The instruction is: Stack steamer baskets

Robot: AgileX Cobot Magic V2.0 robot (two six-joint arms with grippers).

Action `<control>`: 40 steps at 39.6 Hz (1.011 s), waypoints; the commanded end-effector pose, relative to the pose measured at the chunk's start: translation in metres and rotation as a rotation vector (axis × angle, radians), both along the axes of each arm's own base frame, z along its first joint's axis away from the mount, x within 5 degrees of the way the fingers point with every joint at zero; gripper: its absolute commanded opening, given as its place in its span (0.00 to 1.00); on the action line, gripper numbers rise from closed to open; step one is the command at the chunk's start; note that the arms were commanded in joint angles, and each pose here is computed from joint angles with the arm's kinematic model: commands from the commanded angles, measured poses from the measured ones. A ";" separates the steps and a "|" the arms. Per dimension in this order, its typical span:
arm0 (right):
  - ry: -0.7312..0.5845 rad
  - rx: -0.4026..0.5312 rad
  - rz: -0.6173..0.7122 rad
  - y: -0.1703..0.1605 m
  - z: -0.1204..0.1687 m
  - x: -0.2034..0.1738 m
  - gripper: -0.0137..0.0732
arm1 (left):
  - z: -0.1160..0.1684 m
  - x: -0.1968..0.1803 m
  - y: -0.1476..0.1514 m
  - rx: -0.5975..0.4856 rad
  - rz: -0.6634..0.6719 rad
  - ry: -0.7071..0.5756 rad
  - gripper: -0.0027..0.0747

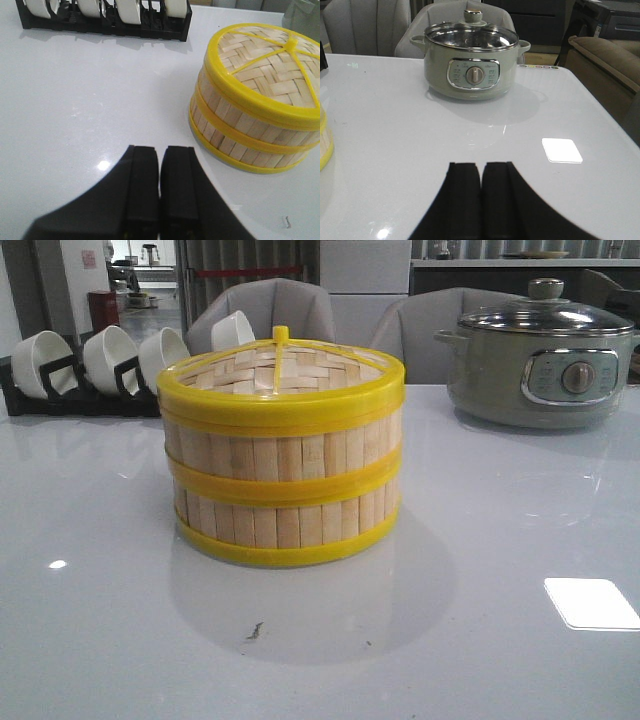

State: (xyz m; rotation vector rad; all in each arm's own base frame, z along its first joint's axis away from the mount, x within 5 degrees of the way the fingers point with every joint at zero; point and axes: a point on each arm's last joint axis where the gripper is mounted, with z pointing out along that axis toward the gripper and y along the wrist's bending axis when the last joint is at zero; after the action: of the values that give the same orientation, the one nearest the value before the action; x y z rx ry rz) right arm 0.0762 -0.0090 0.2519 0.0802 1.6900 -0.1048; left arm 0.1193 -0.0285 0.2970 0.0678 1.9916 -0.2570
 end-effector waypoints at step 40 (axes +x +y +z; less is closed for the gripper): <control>-0.100 -0.011 -0.007 -0.001 0.017 0.001 0.22 | -0.080 -0.066 0.021 0.060 0.049 -0.512 0.15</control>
State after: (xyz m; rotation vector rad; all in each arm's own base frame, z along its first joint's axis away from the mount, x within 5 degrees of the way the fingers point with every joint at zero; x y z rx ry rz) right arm 0.0762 -0.0090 0.2519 0.0802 1.6900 -0.1048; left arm 0.0549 -0.0066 0.2048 0.1114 1.6175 -0.1060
